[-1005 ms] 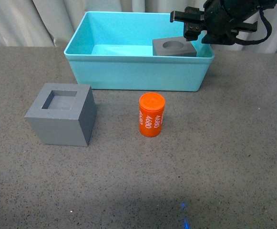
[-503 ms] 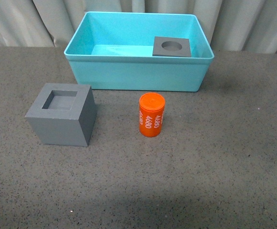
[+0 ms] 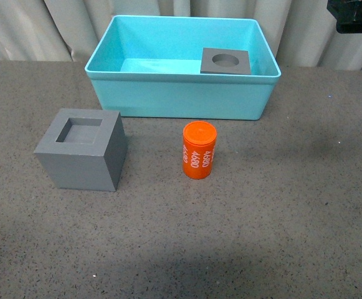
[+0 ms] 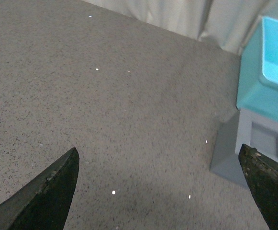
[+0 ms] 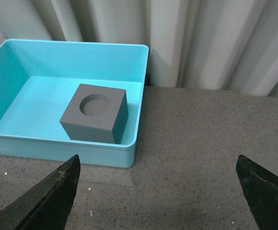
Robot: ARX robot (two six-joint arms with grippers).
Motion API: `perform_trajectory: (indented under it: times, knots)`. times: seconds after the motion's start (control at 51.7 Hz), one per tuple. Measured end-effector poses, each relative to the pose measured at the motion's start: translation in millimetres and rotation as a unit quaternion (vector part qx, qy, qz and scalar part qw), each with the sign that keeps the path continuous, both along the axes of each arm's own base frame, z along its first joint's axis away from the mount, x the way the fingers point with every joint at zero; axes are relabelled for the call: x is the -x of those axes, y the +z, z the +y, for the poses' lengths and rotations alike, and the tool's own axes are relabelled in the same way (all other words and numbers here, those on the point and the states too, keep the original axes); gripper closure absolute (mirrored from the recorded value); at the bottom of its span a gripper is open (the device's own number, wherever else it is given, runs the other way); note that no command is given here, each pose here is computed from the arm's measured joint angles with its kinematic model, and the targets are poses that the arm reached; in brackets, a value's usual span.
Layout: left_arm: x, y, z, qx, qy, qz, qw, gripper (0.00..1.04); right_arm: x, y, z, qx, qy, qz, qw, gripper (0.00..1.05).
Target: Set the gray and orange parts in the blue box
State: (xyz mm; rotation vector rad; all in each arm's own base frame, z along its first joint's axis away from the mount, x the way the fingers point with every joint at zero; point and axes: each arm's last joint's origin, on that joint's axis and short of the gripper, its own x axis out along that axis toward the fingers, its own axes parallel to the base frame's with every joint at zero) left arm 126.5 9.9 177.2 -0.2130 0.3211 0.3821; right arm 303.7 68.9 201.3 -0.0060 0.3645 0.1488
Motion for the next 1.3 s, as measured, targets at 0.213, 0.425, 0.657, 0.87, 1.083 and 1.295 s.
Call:
perform_trajectory:
  times: [0.213,0.425,0.657,0.87,1.083,1.295]
  knots:
    - [-93.2,16.0,-0.5,0.070,-0.065,0.032,0.995,0.07,0.0,0.0,0.0,0.000,0.000,0.000,1.000,0.10]
    - [-153.9,-5.7,-2.9,0.076,-0.106,0.121,0.984,0.07,0.0,0.0,0.0,0.000,0.000,0.000,1.000,0.10]
    - [-187.4,-22.5,-14.9,0.055,-0.166,0.176,0.969,0.07,0.0,0.0,0.0,0.000,0.000,0.000,1.000,0.10]
    - [-201.3,-35.1,-21.4,0.039,-0.196,0.215,0.956,0.07,0.0,0.0,0.0,0.000,0.000,0.000,1.000,0.10]
    - [-211.8,-50.8,-28.5,0.025,-0.224,0.250,0.942,0.07,0.0,0.0,0.0,0.000,0.000,0.000,1.000,0.10]
    - [-214.2,-66.7,-35.9,0.022,-0.249,0.284,0.925,0.25,0.0,0.0,0.0,0.000,0.000,0.000,1.000,0.10]
